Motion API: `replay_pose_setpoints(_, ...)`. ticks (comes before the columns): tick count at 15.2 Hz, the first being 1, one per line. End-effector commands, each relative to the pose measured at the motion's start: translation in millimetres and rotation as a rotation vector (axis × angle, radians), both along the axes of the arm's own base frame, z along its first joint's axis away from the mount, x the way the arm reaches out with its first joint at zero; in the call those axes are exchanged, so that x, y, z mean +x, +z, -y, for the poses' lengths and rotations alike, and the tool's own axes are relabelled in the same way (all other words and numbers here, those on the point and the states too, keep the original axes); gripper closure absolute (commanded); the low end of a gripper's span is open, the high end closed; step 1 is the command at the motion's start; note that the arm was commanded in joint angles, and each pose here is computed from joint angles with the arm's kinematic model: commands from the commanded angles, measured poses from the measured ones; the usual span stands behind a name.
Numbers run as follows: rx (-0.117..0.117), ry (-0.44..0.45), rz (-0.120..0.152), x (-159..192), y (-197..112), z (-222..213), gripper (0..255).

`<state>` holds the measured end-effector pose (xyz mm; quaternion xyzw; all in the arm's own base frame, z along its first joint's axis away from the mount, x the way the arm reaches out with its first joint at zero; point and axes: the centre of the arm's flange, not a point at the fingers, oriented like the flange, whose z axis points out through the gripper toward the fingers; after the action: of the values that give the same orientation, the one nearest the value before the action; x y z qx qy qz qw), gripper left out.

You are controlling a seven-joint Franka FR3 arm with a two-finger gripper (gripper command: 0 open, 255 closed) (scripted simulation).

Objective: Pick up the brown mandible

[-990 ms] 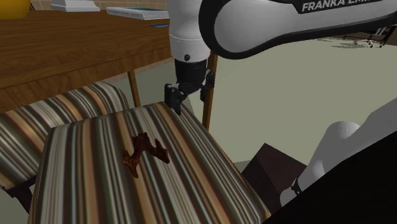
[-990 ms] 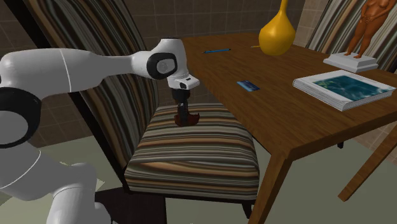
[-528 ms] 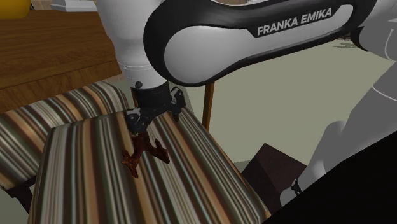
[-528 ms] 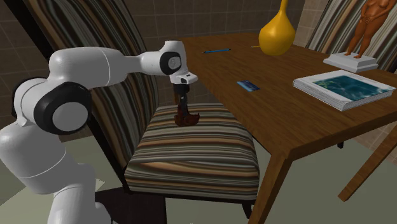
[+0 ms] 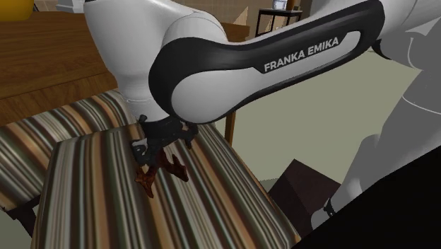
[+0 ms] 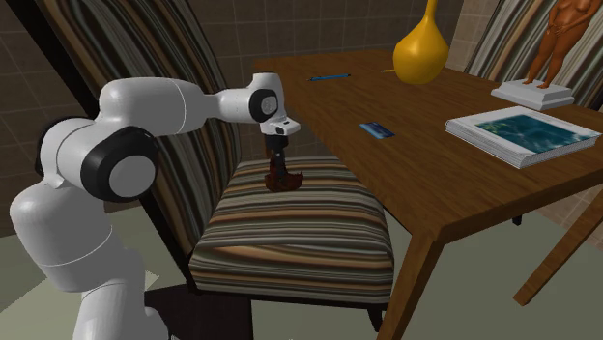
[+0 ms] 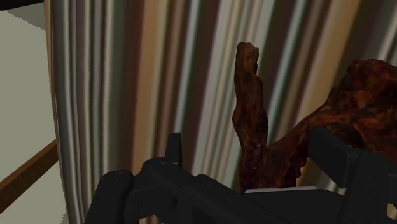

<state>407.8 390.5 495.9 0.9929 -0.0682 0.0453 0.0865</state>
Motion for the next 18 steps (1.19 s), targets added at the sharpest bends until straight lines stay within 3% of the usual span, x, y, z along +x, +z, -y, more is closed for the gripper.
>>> replay_pose_setpoints(1, 0.0, 0.0, 0.0, 1.0, -9.1, 0.1, 0)
replay_pose_setpoints(2, 0.0, 0.0, 0.0, 1.0, -9.1, 0.1, 0)
replay_pose_setpoints(3, 0.0, 0.0, 0.0, 0.9, -9.0, -0.2, 255)
replay_pose_setpoints(12, 0.0, 0.0, 0.0, 1.0, -9.1, 0.1, 255)
replay_pose_setpoints(18, 0.0, 0.0, 0.0, 1.0, 22.6, 0.1, 255)
